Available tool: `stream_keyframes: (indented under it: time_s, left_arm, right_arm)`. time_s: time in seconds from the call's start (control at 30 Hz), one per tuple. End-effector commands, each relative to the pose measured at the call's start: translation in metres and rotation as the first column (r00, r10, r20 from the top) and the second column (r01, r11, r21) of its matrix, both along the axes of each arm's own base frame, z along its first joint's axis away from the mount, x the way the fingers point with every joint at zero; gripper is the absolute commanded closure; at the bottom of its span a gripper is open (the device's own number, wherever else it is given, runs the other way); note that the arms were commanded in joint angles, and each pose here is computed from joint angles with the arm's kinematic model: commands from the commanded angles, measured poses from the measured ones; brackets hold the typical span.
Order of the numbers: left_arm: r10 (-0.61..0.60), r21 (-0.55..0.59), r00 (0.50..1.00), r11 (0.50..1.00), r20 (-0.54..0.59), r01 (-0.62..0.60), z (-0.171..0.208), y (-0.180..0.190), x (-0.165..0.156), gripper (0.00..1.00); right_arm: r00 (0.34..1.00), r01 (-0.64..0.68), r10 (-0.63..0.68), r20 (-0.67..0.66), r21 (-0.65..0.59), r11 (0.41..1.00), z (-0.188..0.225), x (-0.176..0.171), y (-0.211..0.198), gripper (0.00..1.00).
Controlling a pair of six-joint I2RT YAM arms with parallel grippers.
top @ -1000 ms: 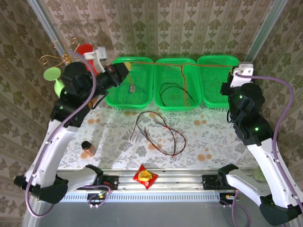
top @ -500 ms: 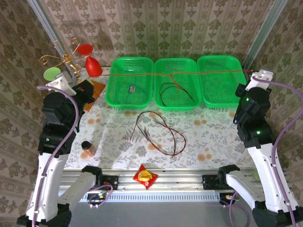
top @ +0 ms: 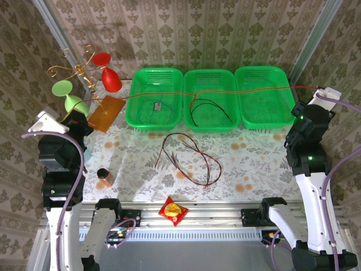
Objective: Untangle the cables
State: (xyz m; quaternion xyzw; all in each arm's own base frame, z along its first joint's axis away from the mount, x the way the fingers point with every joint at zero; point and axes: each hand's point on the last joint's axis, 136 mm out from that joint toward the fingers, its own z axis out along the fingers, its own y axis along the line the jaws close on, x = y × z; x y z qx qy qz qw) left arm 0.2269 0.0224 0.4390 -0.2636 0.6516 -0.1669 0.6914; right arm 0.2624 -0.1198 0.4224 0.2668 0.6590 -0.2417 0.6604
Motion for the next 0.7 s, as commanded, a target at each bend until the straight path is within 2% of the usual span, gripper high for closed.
stream_keyframes:
  time_s: [0.0, 0.13, 0.3, 0.57, 0.67]
  left_arm:
    - [0.15, -0.017, 0.988, 0.989, 0.037, -0.149, 0.004, 0.026, -0.014, 1.0]
    - [0.258, -0.047, 0.963, 0.966, 0.074, -0.256, 0.003, 0.044, -0.033, 1.0]
    - [0.41, -0.117, 0.904, 0.91, 0.123, -0.397, -0.002, 0.07, -0.063, 1.0]
    - [0.526, -0.194, 0.84, 0.845, 0.136, -0.498, -0.014, 0.088, -0.088, 1.0]
    - [0.556, -0.216, 0.82, 0.824, 0.134, -0.524, -0.017, 0.093, -0.095, 1.0]
  right_arm:
    - [0.999, 0.032, -0.033, 0.028, 0.03, 0.999, -0.003, -0.007, -0.007, 1.0]
    - [0.998, 0.059, -0.06, 0.021, 0.047, 0.997, -0.011, -0.009, -0.016, 1.0]
    - [0.994, 0.107, -0.108, 0.005, 0.068, 0.992, -0.026, -0.012, -0.028, 1.0]
    - [0.979, 0.201, -0.199, -0.035, 0.115, 0.973, -0.054, -0.017, -0.047, 1.0]
    - [0.958, 0.285, -0.28, -0.055, 0.118, 0.951, -0.065, -0.024, -0.064, 1.0]
